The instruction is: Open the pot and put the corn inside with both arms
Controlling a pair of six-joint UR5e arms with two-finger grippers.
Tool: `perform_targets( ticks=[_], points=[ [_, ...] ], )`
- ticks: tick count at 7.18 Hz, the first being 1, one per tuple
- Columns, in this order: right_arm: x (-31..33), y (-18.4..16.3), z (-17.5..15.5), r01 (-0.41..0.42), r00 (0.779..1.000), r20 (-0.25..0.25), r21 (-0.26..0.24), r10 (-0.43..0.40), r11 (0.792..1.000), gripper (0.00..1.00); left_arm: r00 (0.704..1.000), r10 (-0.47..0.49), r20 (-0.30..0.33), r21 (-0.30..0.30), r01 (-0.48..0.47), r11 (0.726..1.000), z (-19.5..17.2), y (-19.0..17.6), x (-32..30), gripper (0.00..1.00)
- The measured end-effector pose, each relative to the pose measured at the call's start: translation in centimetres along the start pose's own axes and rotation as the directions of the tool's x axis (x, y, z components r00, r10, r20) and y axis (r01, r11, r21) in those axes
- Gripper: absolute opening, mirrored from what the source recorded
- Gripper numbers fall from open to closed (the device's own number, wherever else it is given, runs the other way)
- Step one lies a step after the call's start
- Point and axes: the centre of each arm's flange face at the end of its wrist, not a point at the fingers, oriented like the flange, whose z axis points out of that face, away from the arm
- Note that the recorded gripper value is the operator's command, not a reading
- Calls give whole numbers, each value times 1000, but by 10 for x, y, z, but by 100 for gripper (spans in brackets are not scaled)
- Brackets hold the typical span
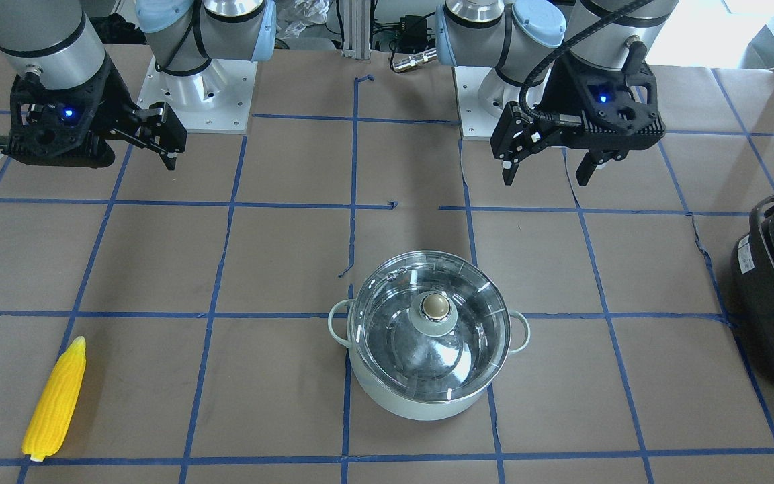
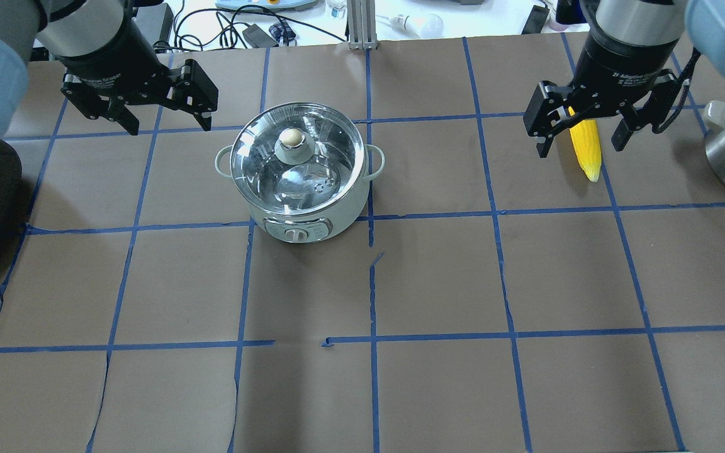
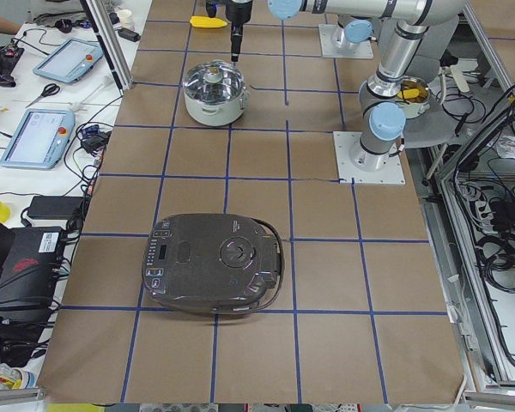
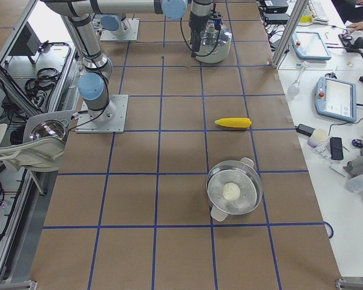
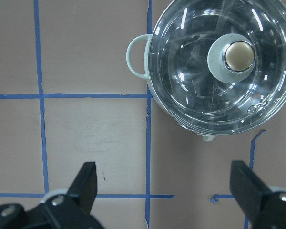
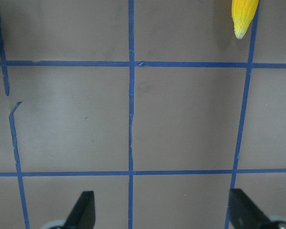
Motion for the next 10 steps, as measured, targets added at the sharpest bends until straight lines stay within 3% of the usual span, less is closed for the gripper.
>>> perform_targets(
  ticks=[10],
  points=[
    [1, -8, -3, -2, 1000, -2, 45, 2, 999, 100, 1000, 0, 1, 0, 0, 1000, 0, 1, 0, 100]
  ],
)
